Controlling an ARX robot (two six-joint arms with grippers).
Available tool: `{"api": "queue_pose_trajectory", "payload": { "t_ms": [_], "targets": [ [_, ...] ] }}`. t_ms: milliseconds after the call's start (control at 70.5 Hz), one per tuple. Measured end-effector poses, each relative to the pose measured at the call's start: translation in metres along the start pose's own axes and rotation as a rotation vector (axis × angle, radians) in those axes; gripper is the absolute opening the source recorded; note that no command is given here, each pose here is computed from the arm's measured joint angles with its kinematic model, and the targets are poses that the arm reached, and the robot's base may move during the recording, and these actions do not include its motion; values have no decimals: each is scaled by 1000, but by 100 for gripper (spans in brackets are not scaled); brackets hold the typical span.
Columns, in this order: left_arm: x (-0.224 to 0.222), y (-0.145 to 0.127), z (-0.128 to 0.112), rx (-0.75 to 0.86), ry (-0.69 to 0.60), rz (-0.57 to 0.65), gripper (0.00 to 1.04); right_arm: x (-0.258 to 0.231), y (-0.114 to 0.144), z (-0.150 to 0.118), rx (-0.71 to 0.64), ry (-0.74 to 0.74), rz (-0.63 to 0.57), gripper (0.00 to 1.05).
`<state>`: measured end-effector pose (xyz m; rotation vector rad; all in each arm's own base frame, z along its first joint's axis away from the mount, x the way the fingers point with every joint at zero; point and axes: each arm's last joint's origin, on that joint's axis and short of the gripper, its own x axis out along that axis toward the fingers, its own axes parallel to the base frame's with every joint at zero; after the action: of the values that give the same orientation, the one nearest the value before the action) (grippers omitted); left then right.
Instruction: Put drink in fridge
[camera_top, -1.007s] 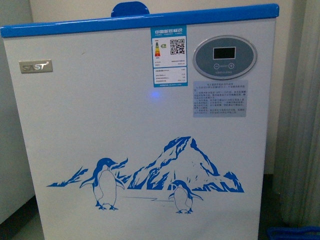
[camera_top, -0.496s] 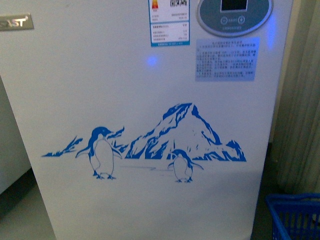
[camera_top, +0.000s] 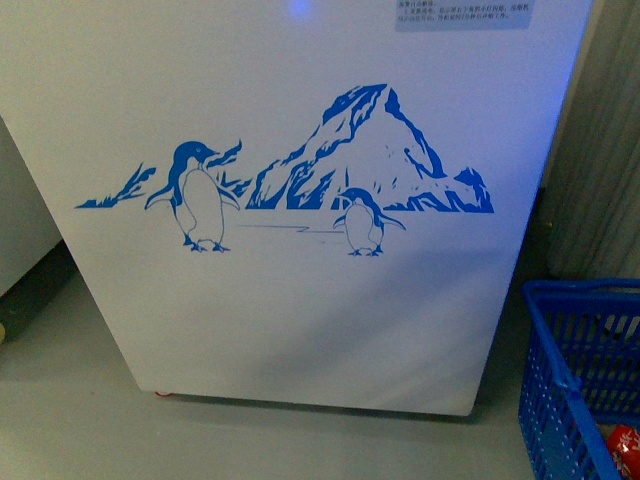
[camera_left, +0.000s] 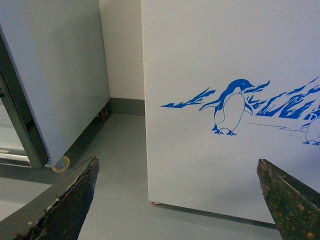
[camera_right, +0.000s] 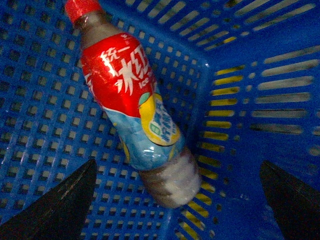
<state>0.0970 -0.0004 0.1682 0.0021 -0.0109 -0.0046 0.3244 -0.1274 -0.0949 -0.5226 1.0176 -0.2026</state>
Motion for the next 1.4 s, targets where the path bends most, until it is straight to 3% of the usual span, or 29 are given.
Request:
{"api": "queue_pose_trajectory", "payload": {
  "t_ms": [468, 907, 1177, 1404],
  "targets": [
    [0, 0, 0, 0, 0, 0, 97, 85, 4, -16, 95, 105, 35, 97],
    [0, 0, 0, 0, 0, 0, 97, 111, 3, -22, 219, 172, 146, 97],
    [0, 0, 0, 0, 0, 0, 97, 102, 15, -32, 291, 183, 284, 63],
    [0, 0, 0, 0, 0, 0, 97, 73, 34, -34, 331, 160, 365, 45]
  ]
}}
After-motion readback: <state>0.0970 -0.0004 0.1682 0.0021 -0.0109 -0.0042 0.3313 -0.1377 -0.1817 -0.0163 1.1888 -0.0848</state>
